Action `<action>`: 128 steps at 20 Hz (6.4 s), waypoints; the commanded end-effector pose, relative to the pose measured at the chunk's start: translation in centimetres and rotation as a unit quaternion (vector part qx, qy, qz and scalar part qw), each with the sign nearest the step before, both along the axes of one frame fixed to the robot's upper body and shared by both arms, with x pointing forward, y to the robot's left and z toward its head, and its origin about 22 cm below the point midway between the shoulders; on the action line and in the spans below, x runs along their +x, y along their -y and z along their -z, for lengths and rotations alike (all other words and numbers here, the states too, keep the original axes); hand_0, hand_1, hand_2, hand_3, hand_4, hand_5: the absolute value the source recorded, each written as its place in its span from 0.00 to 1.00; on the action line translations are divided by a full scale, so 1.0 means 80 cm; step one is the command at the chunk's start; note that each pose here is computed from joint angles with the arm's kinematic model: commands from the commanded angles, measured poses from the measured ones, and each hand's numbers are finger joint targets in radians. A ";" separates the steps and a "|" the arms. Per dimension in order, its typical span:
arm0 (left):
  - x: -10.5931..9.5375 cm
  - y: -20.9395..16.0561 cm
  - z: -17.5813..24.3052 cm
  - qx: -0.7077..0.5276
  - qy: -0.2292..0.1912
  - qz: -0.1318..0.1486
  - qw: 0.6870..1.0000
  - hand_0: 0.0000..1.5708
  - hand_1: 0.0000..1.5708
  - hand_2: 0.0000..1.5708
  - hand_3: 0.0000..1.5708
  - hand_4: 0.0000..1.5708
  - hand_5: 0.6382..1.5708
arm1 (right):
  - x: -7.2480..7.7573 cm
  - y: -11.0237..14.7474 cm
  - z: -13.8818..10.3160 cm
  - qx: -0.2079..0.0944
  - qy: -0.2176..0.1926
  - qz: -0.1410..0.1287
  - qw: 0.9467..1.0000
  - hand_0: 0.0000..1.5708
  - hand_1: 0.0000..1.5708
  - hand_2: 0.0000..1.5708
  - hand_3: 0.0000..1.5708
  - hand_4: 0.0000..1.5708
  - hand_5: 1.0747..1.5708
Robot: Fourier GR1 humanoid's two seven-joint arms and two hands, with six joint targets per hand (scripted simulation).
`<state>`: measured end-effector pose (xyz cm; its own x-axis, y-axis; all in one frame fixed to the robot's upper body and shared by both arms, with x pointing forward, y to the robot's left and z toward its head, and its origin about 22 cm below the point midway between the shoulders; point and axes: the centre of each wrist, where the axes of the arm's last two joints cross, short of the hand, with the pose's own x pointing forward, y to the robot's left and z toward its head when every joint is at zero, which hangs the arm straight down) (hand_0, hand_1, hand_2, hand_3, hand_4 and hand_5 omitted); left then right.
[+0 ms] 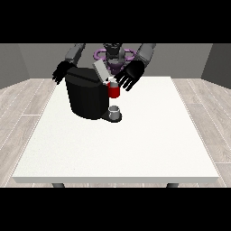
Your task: Insert the coffee pod into the coffee machine and close the lid
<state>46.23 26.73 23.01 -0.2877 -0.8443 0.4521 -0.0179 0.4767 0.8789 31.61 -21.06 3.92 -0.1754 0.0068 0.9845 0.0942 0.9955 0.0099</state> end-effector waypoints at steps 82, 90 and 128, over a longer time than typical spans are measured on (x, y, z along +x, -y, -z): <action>-0.194 0.012 0.258 -0.488 -0.121 0.035 0.864 0.00 0.00 0.00 0.00 0.00 1.00 | 0.051 0.034 -0.013 -0.046 -0.008 -0.085 0.995 0.00 0.00 0.00 0.00 0.00 1.00; -0.194 0.033 0.246 -0.499 -0.118 0.023 0.858 0.00 0.00 0.00 0.00 0.08 1.00 | 0.075 0.005 -0.034 -0.089 -0.026 -0.125 0.988 0.00 0.00 0.00 0.00 0.00 1.00; -0.188 0.006 0.244 -0.490 -0.066 0.050 0.868 0.00 0.00 0.00 0.00 0.09 1.00 | 0.115 -0.081 -0.095 -0.154 0.039 -0.182 0.970 0.00 0.00 0.00 0.00 0.08 1.00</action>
<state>30.69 25.82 2.65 -0.1906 -0.0233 0.9814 0.1352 0.9896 0.0497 40.88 -15.55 10.97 -0.2633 0.2491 0.9320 -0.2301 0.9220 -0.3115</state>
